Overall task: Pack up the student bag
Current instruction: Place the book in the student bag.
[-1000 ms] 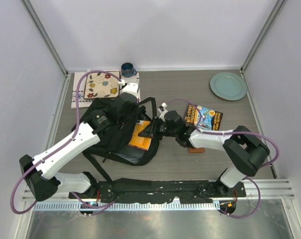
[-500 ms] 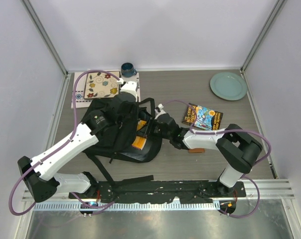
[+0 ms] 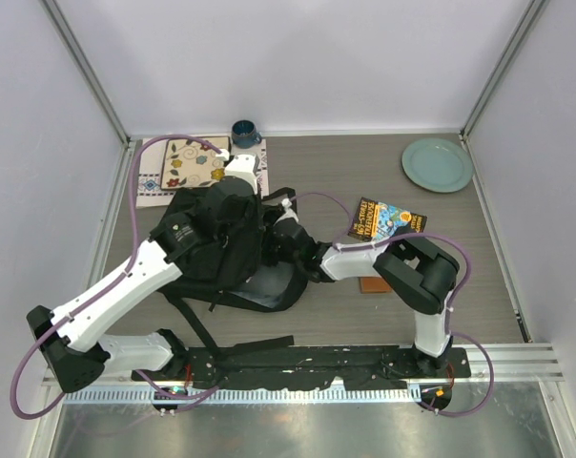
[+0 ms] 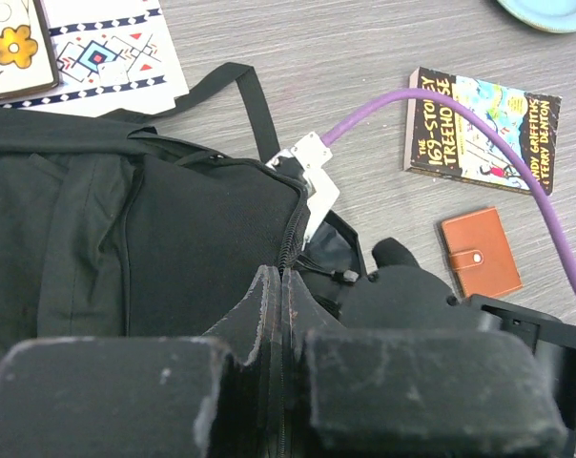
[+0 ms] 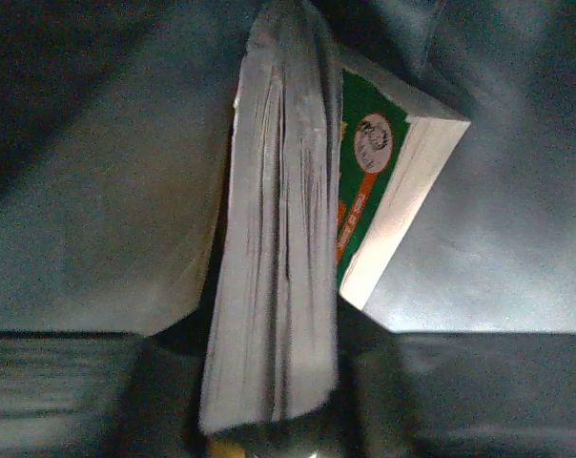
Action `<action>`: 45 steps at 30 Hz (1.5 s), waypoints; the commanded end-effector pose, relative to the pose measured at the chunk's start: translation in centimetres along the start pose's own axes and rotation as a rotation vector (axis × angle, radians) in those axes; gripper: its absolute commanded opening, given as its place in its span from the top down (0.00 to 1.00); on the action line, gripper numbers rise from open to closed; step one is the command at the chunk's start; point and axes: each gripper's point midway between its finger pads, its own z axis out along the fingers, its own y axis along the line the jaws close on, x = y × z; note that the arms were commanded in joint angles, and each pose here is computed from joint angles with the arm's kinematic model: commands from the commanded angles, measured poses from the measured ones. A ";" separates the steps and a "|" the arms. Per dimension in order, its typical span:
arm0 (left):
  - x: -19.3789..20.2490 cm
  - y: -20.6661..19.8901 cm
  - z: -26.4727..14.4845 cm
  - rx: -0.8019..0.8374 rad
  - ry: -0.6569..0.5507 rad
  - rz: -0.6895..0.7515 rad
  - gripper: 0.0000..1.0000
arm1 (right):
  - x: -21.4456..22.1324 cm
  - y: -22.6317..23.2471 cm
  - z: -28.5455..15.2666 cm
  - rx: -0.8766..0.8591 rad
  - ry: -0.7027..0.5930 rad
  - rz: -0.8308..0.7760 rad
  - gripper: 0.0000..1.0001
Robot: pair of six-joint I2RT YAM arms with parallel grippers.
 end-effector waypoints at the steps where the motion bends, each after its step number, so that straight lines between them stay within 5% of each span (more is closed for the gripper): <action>1: -4.0 -1.3 -1.6 0.058 -0.130 -0.075 1.00 | -0.3 0.0 0.4 -0.025 0.019 0.025 0.59; 3: -3.8 -1.0 -1.5 0.050 -0.128 -0.073 1.00 | -0.5 -0.5 -0.8 -0.020 0.019 0.015 0.39; 8: -3.8 -0.5 -1.6 0.030 -0.143 -0.083 1.00 | 0.5 -3.3 -3.5 0.087 0.055 -0.025 0.24; 18: -3.7 -0.7 -1.4 0.041 -0.142 -0.084 1.00 | 0.2 -2.9 -6.5 0.094 0.043 -0.020 0.27; 32: -3.4 -1.3 -1.0 0.064 -0.131 -0.093 1.00 | -0.8 1.0 0.3 0.019 0.079 -0.070 0.60; 40: -3.1 -1.6 -0.6 0.072 -0.124 -0.094 1.00 | -0.9 1.1 3.4 0.016 0.087 -0.070 0.50; 45: -2.9 -1.6 -0.4 0.068 -0.118 -0.089 1.00 | -0.7 -0.6 1.5 0.050 0.056 -0.097 0.40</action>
